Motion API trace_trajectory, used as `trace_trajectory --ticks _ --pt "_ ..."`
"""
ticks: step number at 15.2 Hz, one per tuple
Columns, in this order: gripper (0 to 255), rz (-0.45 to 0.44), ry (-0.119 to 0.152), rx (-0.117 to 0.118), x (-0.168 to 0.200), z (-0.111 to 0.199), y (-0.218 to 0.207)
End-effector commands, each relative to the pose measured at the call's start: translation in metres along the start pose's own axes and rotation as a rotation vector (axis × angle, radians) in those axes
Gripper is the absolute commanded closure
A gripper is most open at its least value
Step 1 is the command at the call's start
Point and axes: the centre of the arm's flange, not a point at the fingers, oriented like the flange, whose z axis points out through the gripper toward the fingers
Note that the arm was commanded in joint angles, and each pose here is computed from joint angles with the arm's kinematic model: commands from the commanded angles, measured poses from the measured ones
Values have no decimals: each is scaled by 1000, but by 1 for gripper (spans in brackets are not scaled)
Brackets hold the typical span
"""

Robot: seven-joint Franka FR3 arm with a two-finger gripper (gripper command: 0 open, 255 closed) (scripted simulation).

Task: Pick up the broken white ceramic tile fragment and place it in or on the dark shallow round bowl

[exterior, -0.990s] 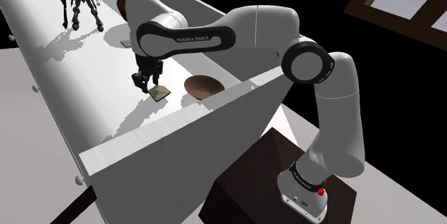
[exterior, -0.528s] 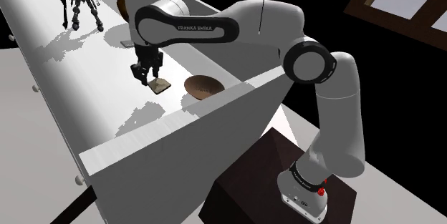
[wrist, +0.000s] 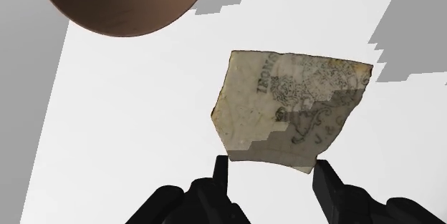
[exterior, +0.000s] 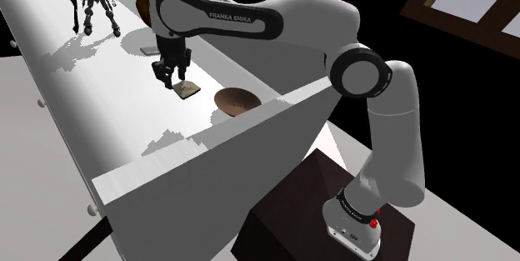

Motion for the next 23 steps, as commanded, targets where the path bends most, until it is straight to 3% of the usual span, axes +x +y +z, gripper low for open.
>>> trace_trajectory --ticks 1,17,23 --pt "255 0 -1 0 0 -10 0" --pt "255 0 -1 0 -137 -3 143" --pt "255 0 -1 0 -140 24 144"
